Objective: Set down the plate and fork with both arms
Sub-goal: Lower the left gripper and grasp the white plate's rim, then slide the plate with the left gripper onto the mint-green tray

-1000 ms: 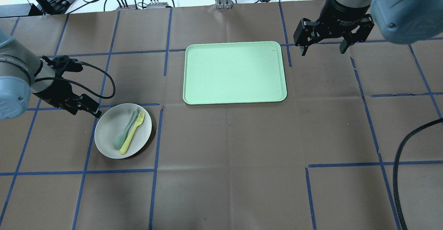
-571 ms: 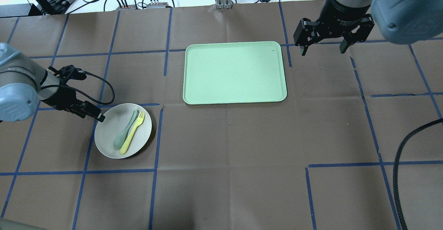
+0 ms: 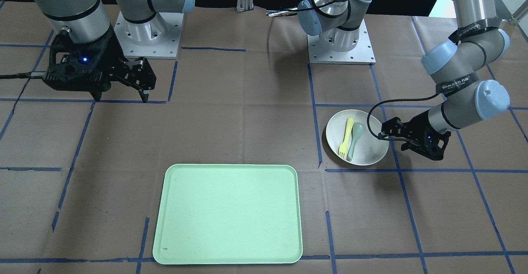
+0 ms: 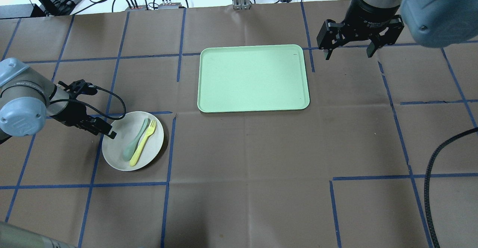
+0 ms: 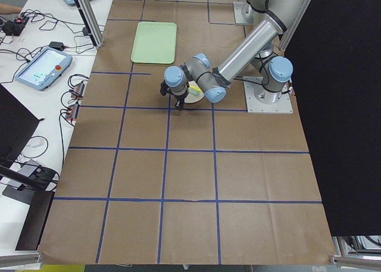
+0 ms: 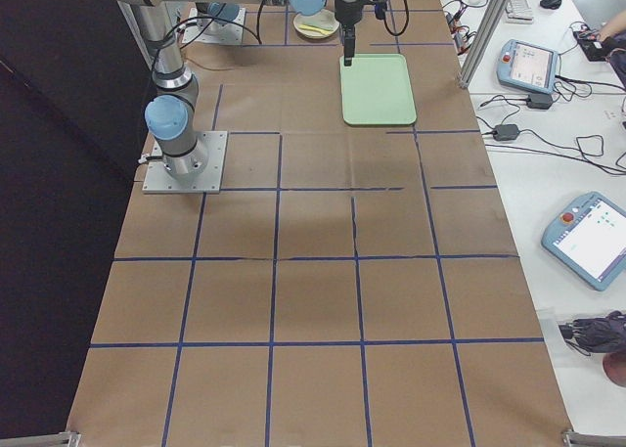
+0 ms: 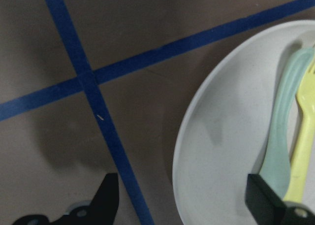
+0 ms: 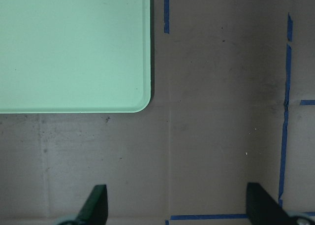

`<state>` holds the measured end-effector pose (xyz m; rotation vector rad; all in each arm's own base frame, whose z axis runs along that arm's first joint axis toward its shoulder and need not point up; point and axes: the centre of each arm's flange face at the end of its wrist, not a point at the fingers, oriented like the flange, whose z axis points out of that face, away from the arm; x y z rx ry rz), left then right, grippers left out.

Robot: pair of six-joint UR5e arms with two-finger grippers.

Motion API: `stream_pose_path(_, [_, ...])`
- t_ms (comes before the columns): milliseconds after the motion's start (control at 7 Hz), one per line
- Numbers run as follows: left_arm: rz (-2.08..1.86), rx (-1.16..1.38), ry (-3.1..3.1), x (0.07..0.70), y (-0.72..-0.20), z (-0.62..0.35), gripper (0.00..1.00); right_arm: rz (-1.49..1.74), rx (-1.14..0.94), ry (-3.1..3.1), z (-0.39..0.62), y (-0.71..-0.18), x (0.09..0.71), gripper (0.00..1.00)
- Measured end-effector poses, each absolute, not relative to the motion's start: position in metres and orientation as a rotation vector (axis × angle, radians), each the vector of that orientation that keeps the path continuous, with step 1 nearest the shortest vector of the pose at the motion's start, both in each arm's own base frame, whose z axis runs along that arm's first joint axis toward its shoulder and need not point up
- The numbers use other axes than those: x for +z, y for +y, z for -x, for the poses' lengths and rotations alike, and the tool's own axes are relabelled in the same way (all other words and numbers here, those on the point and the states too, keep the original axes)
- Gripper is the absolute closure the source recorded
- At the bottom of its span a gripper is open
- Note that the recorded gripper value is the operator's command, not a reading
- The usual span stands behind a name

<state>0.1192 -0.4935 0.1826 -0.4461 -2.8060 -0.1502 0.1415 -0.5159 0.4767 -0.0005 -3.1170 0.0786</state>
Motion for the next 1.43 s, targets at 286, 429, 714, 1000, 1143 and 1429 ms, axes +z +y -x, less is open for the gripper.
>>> stream_pose_path(286, [0.440, -0.155, -2.804, 0.180, -0.492, -0.118, 0.98, 0.001, 0.078, -3.117, -0.141, -0.516, 0.477, 0.00])
stream_pose_path(429, [0.438, -0.156, -2.804, 0.180, -0.492, -0.118, 1.00, 0.001, 0.078, -3.117, -0.141, -0.516, 0.477, 0.00])
stream_pose_path(714, [0.434, -0.156, -2.805, 0.180, -0.492, -0.118, 1.00, 0.001, 0.077, -3.117, -0.141, -0.516, 0.477, 0.00])
stream_pose_path(1000, [0.417, -0.144, -2.808, 0.185, -0.492, -0.117, 1.00, 0.001, 0.076, -3.117, -0.141, -0.516, 0.476, 0.00])
stream_pose_path(1143, [0.375, -0.131, -2.804, 0.189, -0.493, -0.113, 1.00, 0.001, 0.076, -3.117, -0.141, -0.516, 0.476, 0.00])
stream_pose_path(1429, [0.231, -0.117, -2.798, 0.195, -0.500, -0.097, 1.00, 0.001, 0.074, -3.117, -0.141, -0.516, 0.476, 0.00])
